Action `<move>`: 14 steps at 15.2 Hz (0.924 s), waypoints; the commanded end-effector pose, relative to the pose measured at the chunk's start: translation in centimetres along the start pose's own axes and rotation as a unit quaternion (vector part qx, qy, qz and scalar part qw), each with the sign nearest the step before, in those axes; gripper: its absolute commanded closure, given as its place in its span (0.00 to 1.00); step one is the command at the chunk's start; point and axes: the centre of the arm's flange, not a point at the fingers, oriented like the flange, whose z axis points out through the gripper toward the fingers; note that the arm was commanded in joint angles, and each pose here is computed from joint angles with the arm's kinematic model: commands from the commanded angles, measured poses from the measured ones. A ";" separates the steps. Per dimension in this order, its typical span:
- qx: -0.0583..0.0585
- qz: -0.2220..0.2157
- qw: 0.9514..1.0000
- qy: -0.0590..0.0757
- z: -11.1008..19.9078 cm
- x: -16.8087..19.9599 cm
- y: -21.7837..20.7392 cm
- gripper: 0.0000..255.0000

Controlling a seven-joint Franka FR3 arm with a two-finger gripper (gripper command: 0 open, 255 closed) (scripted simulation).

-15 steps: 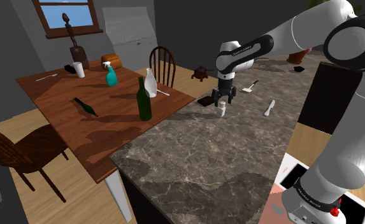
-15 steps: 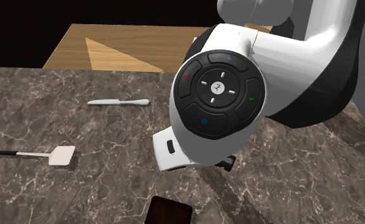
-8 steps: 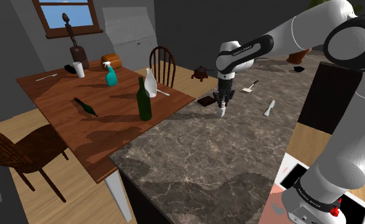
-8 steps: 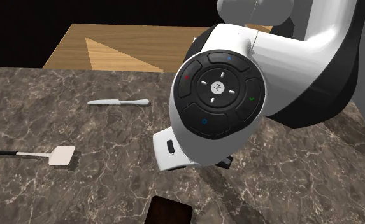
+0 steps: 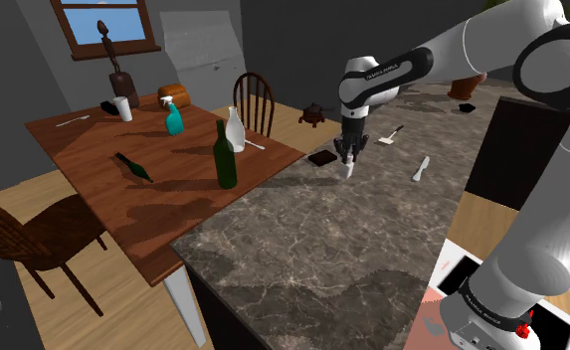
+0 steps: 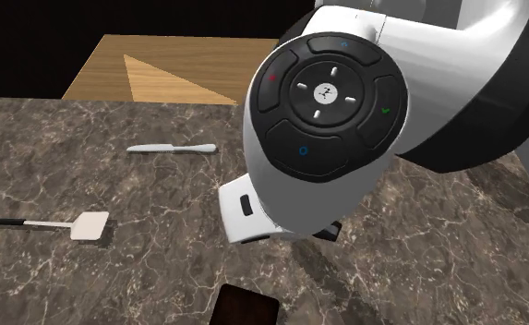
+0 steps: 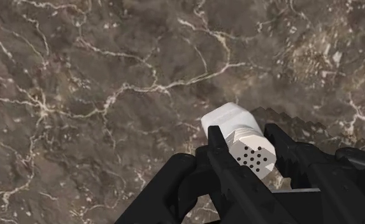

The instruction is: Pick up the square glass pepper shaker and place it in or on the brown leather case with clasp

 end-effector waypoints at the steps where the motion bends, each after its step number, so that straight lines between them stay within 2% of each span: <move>1: 0.000 0.000 1.000 0.000 -1.0 0.0 0.0 1.00; 13: 0.000 0.000 1.000 0.000 -6.9 -0.9 -0.1 1.00; 14: 0.000 0.000 1.000 0.000 -7.4 0.3 -0.1 1.00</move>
